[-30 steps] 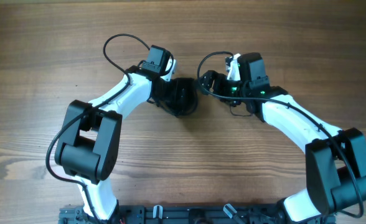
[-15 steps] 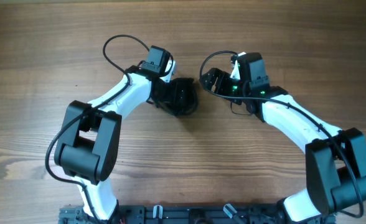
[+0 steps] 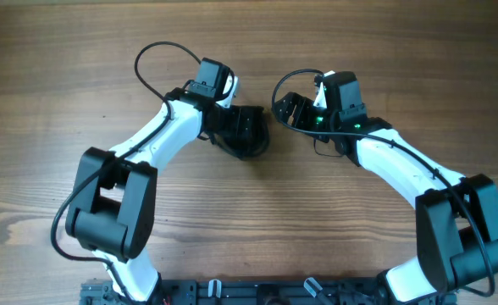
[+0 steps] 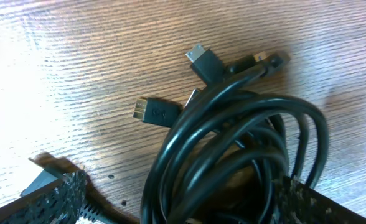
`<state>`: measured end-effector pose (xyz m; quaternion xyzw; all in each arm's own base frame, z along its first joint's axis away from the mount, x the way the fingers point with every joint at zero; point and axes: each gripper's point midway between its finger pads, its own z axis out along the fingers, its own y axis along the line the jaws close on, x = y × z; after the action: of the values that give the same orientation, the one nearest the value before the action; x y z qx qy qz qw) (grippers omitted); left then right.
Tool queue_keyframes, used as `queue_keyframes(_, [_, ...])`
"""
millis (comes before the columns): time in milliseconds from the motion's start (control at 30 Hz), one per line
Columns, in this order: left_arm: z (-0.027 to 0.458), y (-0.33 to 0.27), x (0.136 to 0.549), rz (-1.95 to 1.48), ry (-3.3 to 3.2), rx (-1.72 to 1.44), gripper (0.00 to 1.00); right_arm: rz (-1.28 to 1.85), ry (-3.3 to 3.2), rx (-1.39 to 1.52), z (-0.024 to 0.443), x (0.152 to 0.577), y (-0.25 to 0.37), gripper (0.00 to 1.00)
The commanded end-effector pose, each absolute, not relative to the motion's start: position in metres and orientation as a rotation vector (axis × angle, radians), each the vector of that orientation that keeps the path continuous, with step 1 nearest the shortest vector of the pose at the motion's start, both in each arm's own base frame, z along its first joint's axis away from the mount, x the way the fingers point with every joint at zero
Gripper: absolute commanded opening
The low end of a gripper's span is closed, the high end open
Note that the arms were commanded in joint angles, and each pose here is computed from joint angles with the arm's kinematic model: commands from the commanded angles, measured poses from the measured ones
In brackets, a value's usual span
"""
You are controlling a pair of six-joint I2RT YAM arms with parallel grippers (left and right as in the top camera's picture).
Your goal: Untangle cables
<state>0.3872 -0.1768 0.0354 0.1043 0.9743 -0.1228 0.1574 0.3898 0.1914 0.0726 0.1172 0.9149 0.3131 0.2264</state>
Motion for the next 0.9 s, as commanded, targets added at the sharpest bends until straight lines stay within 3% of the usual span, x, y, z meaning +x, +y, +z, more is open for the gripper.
queue_keyframes(0, [0.048, -0.172, 0.389, -0.332, 2.763, 0.288, 1.00, 0.846, 2.504, 0.326, 0.078, 0.393, 0.189, 1.00])
queue_keyframes(333, [0.076, -0.160, 0.386, -0.254, 2.723, 0.262, 1.00, 0.845, 2.504, 0.326, 0.078, 0.393, 0.189, 1.00])
queue_keyframes(700, [0.075, -0.158, 0.386, -0.257, 2.731, 0.230, 1.00, 0.845, 2.504, 0.326, 0.078, 0.393, 0.189, 1.00])
queue_keyframes(733, [0.074, -0.156, 0.387, -0.255, 2.734, 0.224, 0.78, 0.832, 2.500, 0.332, 0.078, 0.394, 0.188, 1.00])
queue_keyframes(767, [0.074, -0.154, 0.388, -0.253, 2.734, 0.216, 0.40, 0.815, 2.497, 0.338, 0.077, 0.395, 0.186, 1.00])
queue_keyframes(800, [0.074, -0.152, 0.389, -0.252, 2.734, 0.207, 0.18, 0.797, 2.494, 0.345, 0.076, 0.396, 0.184, 1.00])
queue_keyframes(833, [0.074, -0.149, 0.390, -0.250, 2.735, 0.197, 0.04, 0.788, 2.492, 0.349, 0.076, 0.397, 0.182, 1.00])
queue_keyframes(867, [0.073, -0.147, 0.391, -0.249, 2.736, 0.189, 0.04, 0.791, 2.492, 0.350, 0.076, 0.397, 0.183, 1.00])
